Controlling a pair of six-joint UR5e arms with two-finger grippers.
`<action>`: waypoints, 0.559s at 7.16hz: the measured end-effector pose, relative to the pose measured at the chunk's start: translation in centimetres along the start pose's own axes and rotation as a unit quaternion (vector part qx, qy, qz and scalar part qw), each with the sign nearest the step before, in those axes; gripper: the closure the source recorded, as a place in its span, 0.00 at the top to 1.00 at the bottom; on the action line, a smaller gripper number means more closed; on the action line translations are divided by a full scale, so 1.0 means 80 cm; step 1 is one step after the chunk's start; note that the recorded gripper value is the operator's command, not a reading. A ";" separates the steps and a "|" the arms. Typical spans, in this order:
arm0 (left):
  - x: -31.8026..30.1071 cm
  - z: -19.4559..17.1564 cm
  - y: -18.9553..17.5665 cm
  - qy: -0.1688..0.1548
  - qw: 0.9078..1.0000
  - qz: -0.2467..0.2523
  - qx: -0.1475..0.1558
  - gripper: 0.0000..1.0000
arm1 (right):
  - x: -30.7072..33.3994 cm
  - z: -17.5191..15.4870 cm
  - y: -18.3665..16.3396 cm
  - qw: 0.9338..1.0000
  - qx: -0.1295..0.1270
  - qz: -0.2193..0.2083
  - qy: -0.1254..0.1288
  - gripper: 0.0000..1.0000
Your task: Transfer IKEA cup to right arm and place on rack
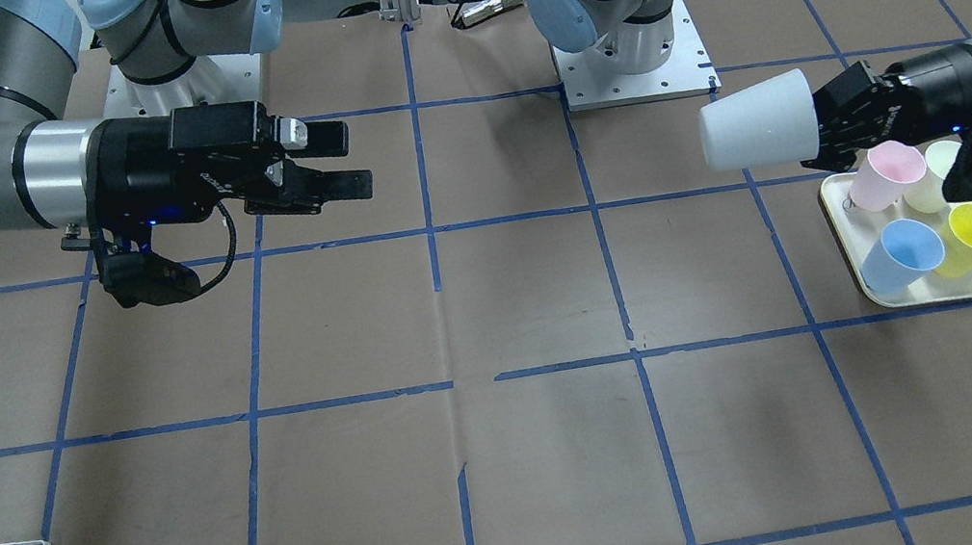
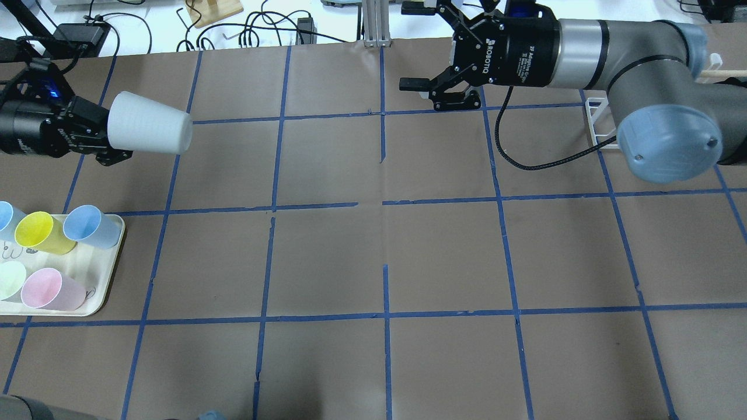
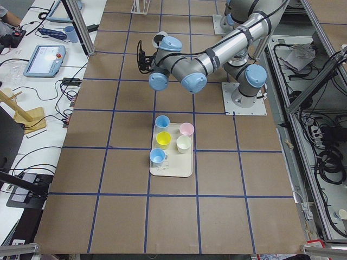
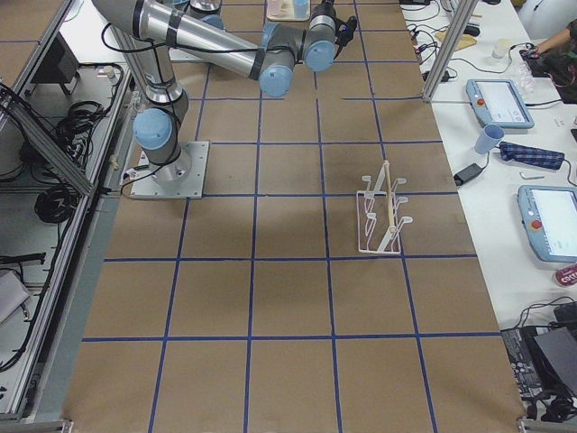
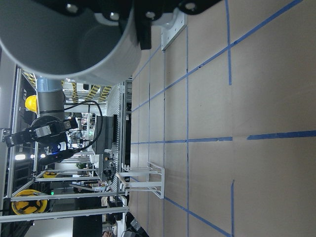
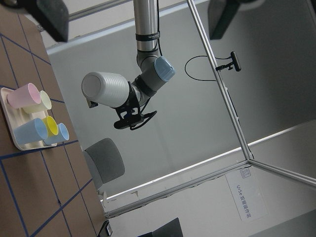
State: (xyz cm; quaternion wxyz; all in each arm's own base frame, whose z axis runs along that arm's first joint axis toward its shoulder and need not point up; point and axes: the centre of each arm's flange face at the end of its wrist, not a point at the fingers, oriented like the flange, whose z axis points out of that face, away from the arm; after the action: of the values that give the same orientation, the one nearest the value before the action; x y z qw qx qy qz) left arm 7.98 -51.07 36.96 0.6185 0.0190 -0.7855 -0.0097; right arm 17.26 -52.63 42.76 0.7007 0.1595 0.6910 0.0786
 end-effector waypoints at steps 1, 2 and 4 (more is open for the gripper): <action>0.010 0.043 -0.007 0.021 1.000 -0.010 0.005 0.00 | 0.000 0.001 0.000 1.000 0.000 -0.002 0.002 1.00; 0.026 0.093 -0.014 0.041 0.999 -0.021 0.013 0.00 | 0.000 0.001 0.000 1.000 0.000 -0.012 0.004 1.00; 0.060 0.184 -0.022 0.076 0.996 -0.041 0.027 0.00 | 0.001 0.002 0.002 0.999 0.000 -0.043 0.006 1.00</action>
State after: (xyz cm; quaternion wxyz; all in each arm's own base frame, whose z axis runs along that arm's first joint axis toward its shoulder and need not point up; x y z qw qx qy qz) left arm -7.44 -53.14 38.10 0.6746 0.0690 -0.7348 -0.0121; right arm 17.44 -52.51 42.73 0.6994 0.1288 0.7013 0.0494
